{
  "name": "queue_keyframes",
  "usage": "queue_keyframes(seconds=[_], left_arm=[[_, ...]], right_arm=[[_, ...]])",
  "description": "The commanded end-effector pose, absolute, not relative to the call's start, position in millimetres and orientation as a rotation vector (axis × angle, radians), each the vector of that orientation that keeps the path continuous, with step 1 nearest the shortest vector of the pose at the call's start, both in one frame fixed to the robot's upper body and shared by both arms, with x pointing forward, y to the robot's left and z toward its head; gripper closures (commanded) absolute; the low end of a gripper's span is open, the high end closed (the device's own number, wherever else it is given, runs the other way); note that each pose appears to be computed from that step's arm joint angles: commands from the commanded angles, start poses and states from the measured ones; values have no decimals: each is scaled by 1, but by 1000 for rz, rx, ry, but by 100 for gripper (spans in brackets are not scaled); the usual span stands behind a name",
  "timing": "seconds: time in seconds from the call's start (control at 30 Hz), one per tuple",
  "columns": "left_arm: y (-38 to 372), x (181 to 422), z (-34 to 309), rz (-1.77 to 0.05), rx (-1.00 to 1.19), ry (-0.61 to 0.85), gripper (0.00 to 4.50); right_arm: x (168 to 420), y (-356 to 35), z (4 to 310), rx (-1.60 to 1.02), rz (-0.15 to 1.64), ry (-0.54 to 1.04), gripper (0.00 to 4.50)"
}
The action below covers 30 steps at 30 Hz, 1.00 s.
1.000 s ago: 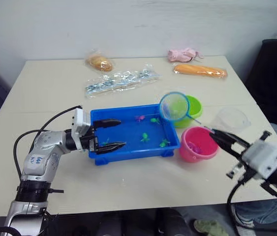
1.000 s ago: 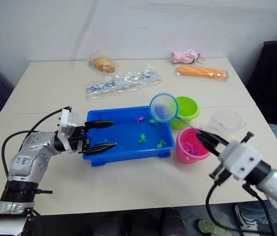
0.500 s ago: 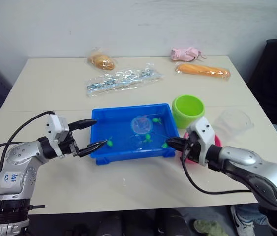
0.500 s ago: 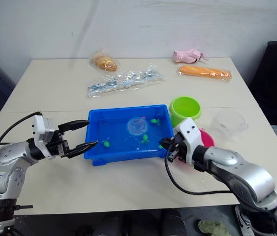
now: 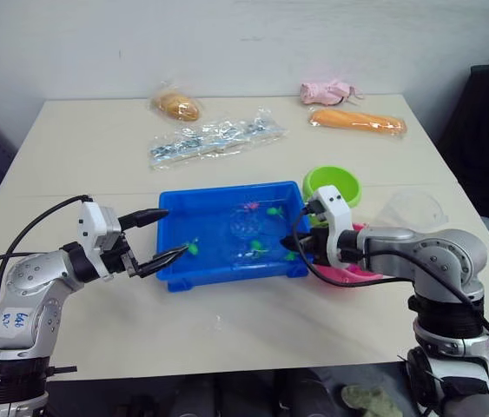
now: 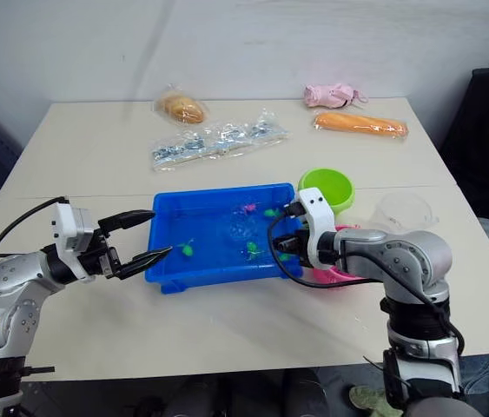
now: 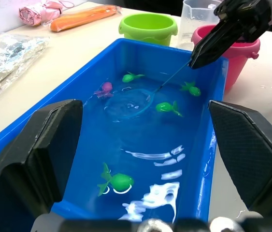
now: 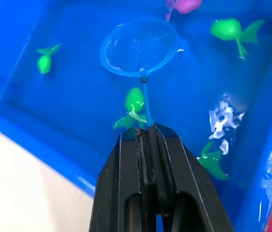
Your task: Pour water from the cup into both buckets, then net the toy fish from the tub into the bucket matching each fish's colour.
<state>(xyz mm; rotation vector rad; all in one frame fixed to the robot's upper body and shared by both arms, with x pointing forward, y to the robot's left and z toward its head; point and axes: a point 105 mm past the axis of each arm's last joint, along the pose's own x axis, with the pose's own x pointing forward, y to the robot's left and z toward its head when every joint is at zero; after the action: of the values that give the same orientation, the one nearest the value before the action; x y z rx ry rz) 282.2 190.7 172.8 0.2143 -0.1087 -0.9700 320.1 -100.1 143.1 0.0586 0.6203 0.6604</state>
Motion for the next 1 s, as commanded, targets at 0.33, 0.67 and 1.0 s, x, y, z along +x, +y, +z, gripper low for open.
queue_keyframes(seconds=[0.33, 0.67, 1.0], left_arm=[[192, 279, 180, -969, 232, -156, 3], [196, 277, 175, -980, 229, -145, 3], [195, 277, 172, -981, 221, -141, 3]], right_arm=[[330, -102, 152, 41, 608, 564, 450], [326, -110, 157, -24, 607, 570, 450], [291, -102, 164, -113, 831, 624, 450]])
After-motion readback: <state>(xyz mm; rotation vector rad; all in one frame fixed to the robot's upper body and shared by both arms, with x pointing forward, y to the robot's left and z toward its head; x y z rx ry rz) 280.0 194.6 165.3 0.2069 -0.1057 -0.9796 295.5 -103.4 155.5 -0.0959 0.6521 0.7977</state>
